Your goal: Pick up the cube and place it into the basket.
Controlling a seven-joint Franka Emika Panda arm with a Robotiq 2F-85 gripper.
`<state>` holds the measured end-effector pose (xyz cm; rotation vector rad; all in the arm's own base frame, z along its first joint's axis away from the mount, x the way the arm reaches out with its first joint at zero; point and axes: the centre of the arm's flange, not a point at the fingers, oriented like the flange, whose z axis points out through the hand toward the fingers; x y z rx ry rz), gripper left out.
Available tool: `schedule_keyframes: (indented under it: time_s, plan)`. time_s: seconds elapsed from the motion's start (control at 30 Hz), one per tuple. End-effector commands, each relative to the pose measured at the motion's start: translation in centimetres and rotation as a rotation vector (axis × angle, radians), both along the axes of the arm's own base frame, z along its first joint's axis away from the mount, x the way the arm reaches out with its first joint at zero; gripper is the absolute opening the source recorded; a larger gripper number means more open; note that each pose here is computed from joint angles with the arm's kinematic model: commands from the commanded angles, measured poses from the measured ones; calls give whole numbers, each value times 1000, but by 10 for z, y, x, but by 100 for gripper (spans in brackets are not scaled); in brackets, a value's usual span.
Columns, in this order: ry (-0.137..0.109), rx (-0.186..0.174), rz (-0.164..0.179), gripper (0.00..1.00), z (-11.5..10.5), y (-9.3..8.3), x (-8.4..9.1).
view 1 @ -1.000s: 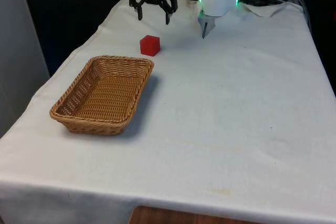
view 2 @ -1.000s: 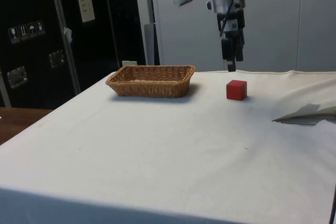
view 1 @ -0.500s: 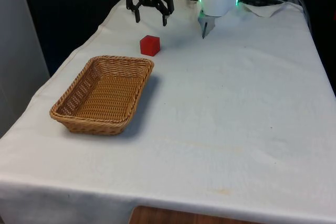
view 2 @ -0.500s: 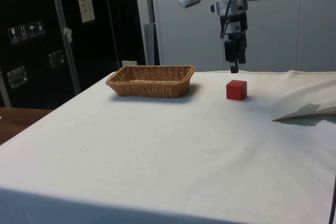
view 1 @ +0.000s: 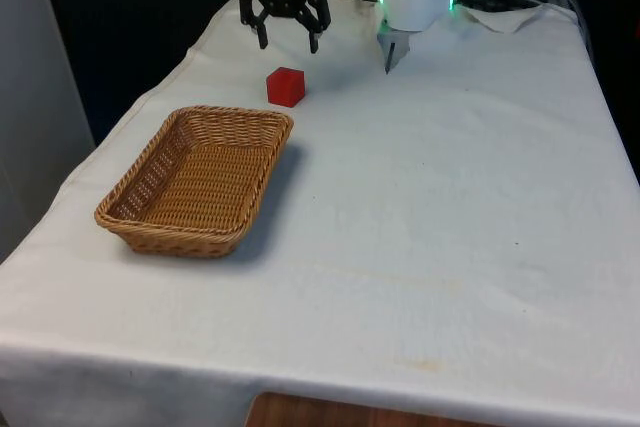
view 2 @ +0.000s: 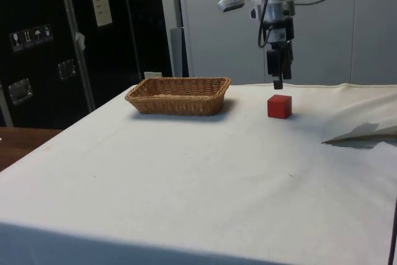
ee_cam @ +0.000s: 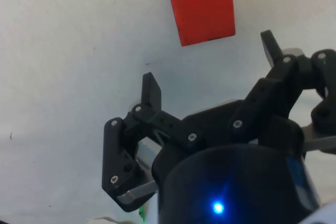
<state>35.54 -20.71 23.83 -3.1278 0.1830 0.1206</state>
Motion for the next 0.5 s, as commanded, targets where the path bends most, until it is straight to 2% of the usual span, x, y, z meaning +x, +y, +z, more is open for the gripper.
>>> schedule_keyframes:
  time_s: [0.0, 0.27, 0.47]
  plan:
    - [-8, 7, -1, 100, 0, 0, 0]
    - [1, 2, 0, 100, -1, 0, 0]
    - [-2, -1, 3, 100, -1, 2, 5]
